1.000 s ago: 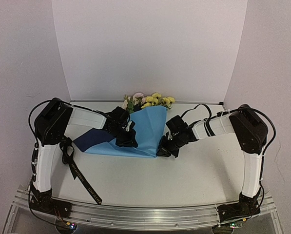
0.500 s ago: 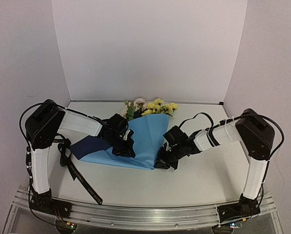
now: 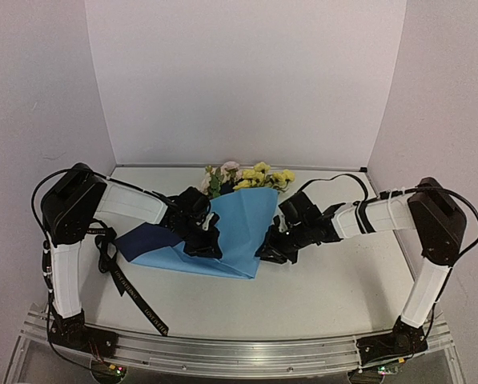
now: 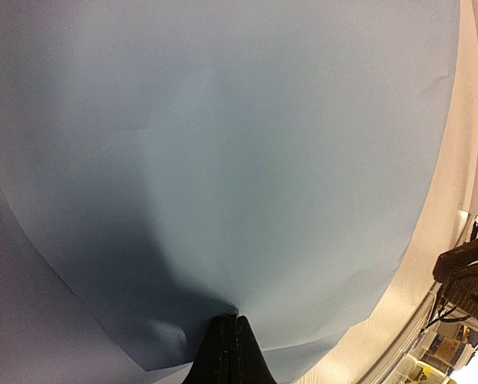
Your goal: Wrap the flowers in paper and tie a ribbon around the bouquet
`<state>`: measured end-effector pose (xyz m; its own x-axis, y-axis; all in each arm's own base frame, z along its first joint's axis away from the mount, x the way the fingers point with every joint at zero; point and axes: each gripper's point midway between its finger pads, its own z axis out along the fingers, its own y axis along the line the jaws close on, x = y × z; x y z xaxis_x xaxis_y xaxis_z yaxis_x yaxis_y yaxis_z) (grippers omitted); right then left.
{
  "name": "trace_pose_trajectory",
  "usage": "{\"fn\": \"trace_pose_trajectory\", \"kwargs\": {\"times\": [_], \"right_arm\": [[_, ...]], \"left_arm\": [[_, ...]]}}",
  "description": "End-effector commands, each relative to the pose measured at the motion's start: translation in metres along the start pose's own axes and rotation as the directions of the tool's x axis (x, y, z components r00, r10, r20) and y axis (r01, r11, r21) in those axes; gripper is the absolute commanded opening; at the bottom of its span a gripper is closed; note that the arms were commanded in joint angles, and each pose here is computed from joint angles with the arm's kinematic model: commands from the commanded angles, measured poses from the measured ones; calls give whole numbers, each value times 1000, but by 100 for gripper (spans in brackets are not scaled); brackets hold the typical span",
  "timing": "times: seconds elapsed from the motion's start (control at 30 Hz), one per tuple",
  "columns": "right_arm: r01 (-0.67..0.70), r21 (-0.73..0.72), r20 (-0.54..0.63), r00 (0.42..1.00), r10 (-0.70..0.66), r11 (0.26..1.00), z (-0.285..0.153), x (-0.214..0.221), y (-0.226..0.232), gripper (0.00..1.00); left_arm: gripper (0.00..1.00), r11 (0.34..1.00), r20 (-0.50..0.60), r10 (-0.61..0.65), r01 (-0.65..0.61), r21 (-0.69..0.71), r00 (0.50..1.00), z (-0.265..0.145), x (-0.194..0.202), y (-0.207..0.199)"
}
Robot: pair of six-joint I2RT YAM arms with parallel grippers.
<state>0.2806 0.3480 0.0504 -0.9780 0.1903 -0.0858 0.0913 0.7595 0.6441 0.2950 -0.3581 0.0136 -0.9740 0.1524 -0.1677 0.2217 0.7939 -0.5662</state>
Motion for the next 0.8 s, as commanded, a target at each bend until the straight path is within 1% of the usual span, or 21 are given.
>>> {"fn": "trace_pose_trajectory", "kwargs": {"times": [0.0,0.2,0.3,0.4,0.47,0.6,0.77], "right_arm": [[72,-104,20,997,-70,992,4,-22,33,15],[15,-114,8,1000,-15,993,25,-42,26,9],[-45,-78,2,999,45,996,33,-45,6,7],[-125,-26,1,992,125,992,38,-44,-23,5],[-154,-18,10,988,155,988,37,-46,-35,5],[-179,-25,46,983,179,984,31,-59,-38,4],[-215,-52,40,975,217,975,36,-73,-31,4]], "left_arm": [[0,989,-80,-62,50,-140,995,13,25,39],[0,989,-87,-63,50,-139,994,14,26,39],[0,989,-90,-61,48,-140,994,13,26,39],[0,989,-91,-60,47,-143,994,13,26,40],[0,988,-92,-61,48,-144,994,14,27,40],[0,988,-96,-65,50,-146,993,14,28,42],[0,988,-99,-66,51,-148,993,15,29,42]]}}
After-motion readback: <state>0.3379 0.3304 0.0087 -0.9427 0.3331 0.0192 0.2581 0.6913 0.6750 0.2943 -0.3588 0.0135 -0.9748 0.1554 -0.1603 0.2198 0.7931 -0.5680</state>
